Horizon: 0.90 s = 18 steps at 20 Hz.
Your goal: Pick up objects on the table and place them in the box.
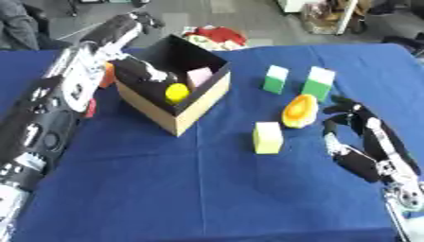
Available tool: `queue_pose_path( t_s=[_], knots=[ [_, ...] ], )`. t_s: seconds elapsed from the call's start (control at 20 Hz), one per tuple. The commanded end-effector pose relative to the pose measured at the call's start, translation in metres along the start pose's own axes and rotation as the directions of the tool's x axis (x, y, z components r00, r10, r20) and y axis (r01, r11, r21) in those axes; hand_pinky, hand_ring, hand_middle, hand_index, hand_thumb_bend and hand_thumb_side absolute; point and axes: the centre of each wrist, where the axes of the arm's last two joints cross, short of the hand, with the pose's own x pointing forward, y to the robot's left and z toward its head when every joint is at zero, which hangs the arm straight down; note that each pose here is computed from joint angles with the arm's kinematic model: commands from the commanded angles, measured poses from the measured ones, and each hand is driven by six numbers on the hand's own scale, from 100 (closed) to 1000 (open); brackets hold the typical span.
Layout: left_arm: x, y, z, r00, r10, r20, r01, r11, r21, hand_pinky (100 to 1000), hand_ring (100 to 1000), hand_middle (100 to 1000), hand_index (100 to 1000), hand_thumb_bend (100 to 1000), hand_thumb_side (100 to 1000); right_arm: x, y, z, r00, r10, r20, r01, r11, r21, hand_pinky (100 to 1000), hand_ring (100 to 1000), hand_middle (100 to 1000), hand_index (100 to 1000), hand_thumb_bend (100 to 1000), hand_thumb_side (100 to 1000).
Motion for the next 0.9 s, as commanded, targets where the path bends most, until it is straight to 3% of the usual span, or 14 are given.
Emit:
queue_pose_path(
  t_s=[0.05,0.25,0.6,0.7,0.75,0.9],
  knots=[
    [-0.012,0.049,0.021,0.999,-0.016,0.033,0.016,1.000,-0.008,818,742,742,860,639,374,0.002,-0.008,-0.001,1.000,0.026,0.010,-0.025,1.000,-0.011,815,664,703,899,100,196],
    [-0.042,0.063,0.048,0.997,-0.070,-0.036,0.061,0.977,-0.206,812,732,725,842,530,239,0.001,-0.009,0.000,0.999,0.033,0.004,-0.033,0.999,-0.014,815,664,703,900,100,197],
    [-0.092,0.026,0.079,0.965,-0.138,-0.225,0.019,0.887,-0.462,813,734,727,839,499,153,0.000,-0.010,0.001,0.999,0.038,0.002,-0.038,0.999,-0.016,815,664,704,900,100,198],
    [-0.101,0.015,0.083,0.953,-0.159,-0.256,0.004,0.857,-0.515,818,744,737,850,540,100,0.000,-0.010,0.001,0.999,0.037,0.001,-0.037,0.999,-0.017,815,664,704,900,100,199],
    [-0.105,0.011,0.084,0.950,-0.170,-0.263,0.001,0.842,-0.540,818,745,740,852,497,146,0.000,-0.010,0.001,0.999,0.037,0.001,-0.037,0.999,-0.017,815,664,704,900,100,198],
    [-0.110,0.003,0.084,0.935,-0.214,-0.282,0.014,0.818,-0.575,820,750,744,856,488,129,0.000,-0.010,0.001,0.999,0.036,0.001,-0.036,0.999,-0.017,815,664,704,900,100,198]
  ],
)
